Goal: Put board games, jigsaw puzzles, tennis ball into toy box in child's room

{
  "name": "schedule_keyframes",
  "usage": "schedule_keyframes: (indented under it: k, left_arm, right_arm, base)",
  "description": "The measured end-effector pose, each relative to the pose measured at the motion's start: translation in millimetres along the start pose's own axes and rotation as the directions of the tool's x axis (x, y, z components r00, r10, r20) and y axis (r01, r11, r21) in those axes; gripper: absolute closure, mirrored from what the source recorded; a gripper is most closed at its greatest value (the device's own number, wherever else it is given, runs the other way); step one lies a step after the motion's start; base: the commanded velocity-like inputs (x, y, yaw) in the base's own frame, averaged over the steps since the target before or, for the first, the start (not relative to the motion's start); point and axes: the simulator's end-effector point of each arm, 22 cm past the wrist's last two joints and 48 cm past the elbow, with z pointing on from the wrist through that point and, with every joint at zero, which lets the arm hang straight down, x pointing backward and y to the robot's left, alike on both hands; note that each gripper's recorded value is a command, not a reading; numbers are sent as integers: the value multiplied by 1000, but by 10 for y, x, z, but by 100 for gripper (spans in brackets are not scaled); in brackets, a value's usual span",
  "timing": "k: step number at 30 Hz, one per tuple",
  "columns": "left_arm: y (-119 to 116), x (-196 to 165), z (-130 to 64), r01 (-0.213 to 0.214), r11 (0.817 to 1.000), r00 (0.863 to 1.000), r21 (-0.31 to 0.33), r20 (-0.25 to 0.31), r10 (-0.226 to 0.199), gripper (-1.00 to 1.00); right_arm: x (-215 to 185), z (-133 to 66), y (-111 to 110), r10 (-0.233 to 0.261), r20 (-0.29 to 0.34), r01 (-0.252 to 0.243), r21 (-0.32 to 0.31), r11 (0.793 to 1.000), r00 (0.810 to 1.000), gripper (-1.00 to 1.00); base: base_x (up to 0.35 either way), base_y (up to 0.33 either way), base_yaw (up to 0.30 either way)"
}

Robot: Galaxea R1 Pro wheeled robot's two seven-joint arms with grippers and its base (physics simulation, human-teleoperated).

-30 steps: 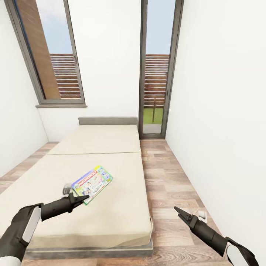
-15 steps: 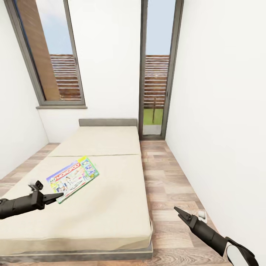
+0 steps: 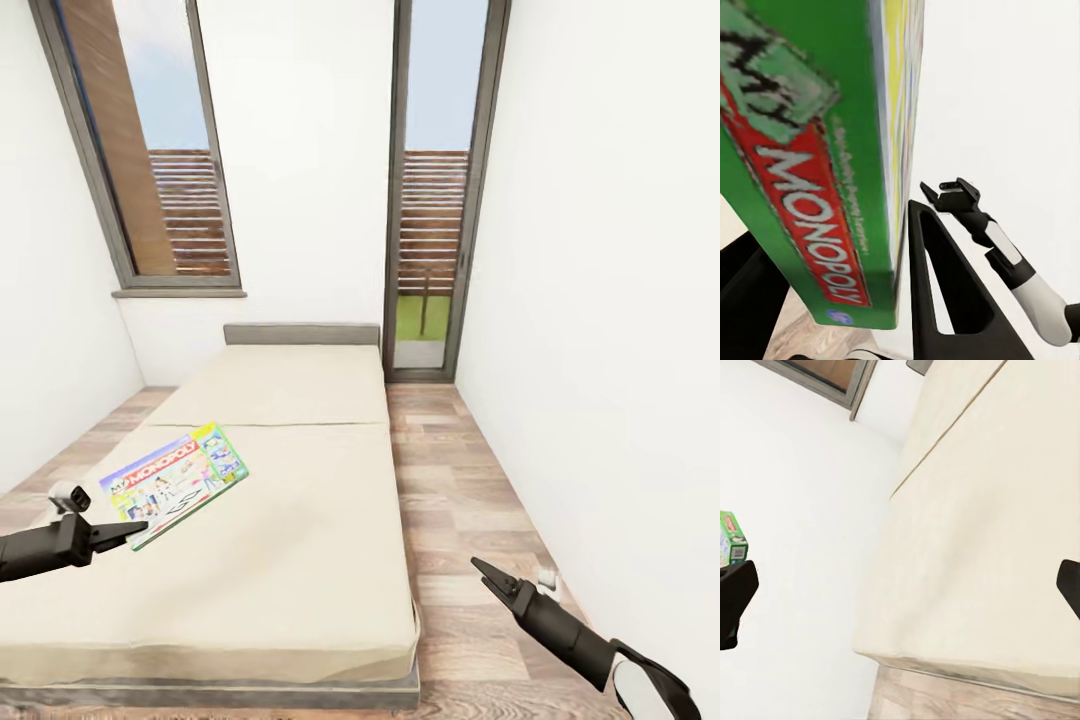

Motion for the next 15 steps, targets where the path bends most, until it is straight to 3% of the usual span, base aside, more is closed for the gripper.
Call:
schedule_keyframes:
  k: [6, 15]
  left_arm:
    - [-84, -59, -17, 1, 1000, 1000, -1, 0, -1, 100]
    - [-215, -142, -42, 1, 1000, 1000, -2, -1, -1, 100]
  right_arm:
    - [-82, -20, 103, -9, -1, 9, 0, 1000, 1000, -100]
    - [-178, -27, 289, -18, -2, 18, -8, 1000, 1000, -100]
  base:
    - [-169, 0, 281]
    - [-24, 0, 289]
